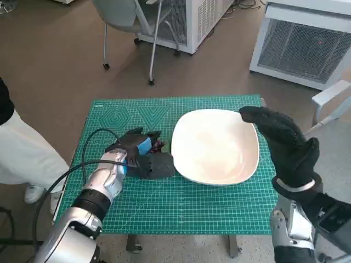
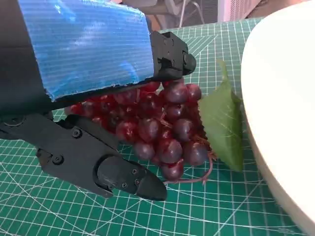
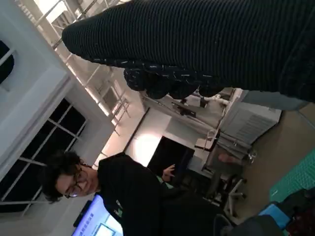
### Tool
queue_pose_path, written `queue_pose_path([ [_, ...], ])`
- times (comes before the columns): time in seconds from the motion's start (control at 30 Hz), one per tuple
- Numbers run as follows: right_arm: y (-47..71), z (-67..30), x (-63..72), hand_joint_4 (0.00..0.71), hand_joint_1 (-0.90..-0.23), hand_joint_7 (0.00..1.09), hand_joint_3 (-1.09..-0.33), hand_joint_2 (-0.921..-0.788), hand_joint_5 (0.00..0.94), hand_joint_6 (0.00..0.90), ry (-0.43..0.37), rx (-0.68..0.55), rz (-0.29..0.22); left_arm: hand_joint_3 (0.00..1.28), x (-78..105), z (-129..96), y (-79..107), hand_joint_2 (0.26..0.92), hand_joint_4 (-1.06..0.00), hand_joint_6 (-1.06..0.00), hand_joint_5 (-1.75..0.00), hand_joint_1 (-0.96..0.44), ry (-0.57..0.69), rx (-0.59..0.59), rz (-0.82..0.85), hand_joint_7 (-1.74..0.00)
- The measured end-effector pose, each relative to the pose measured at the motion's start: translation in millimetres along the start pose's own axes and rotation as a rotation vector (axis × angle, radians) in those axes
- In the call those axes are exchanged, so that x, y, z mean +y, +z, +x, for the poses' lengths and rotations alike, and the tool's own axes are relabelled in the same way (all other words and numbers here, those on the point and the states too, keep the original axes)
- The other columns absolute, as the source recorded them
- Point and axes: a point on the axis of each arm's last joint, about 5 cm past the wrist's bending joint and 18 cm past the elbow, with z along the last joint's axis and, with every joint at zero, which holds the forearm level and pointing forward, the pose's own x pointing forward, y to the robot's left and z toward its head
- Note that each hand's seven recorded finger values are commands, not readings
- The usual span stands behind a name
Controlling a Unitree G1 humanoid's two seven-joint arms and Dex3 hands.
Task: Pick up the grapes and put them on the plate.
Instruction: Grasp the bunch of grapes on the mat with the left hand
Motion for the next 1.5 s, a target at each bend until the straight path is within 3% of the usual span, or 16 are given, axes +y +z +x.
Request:
queue_pose_path([
  [0.97,-0.3,2.7,0.1,0.281,-0.652,0.06,-0.666,-0.921,0.0,0.266,0.01,-0.008,-0.014,0.0,-2.6,3.1,-0.2,0.744,-0.2,-0.35,-0.01,-0.32,-0.018,0.045,0.032,-0.02],
  [1.1,-0.3,2.8,0.2,0.281,-0.651,0.06,-0.666,-0.921,0.0,0.266,0.01,-0.008,-0.014,0.01,-2.7,3.1,-0.2,0.76,-0.26,-0.41,-0.02,-0.24,-0.014,0.044,0.033,-0.03],
  [1.17,-0.3,2.9,0.3,0.281,-0.649,0.06,-0.666,-0.921,0.0,0.266,0.011,-0.009,-0.013,0.04,-2.8,3.2,0.0,0.812,-0.4,-0.54,-0.34,-0.04,0.0,0.041,0.035,-0.07],
  [1.2,-0.2,3.1,0.4,0.281,-0.648,0.06,-0.666,-0.921,0.0,0.266,0.011,-0.009,-0.013,0.06,-2.9,3.2,0.1,0.849,-0.49,-0.63,-0.63,0.09,0.008,0.039,0.037,-0.1],
  [1.23,0.0,3.3,0.4,0.281,-0.648,0.05,-0.665,-0.921,0.0,0.267,0.012,-0.01,-0.012,0.08,-3.1,3.2,0.4,0.882,-0.56,-0.69,-0.92,0.19,0.026,0.038,0.042,-0.21],
  [1.3,0.3,3.8,0.4,0.282,-0.648,0.05,-0.664,-0.921,0.0,0.267,0.012,-0.011,-0.01,0.1,-3.8,3.3,1.0,0.916,-0.62,-0.72,-1.22,0.2,0.059,0.037,0.063,-0.58],
  [1.33,0.5,3.9,0.4,0.282,-0.648,0.05,-0.664,-0.921,0.001,0.267,0.012,-0.012,-0.009,0.11,-4.3,3.4,1.3,0.918,-0.61,-0.67,-1.23,0.14,0.077,0.036,0.081,-0.8],
  [1.4,0.5,4.0,0.3,0.282,-0.648,0.05,-0.663,-0.921,0.001,0.266,0.012,-0.012,-0.008,0.13,-5.3,3.5,1.7,0.919,-0.59,-0.62,-1.26,0.07,0.093,0.037,0.117,-1.04],
  [1.5,0.6,4.0,0.2,0.283,-0.649,0.05,-0.662,-0.921,0.001,0.265,0.012,-0.011,-0.007,0.15,-6.3,3.6,1.9,0.92,-0.56,-0.59,-1.34,0.02,0.104,0.037,0.144,-1.11],
])
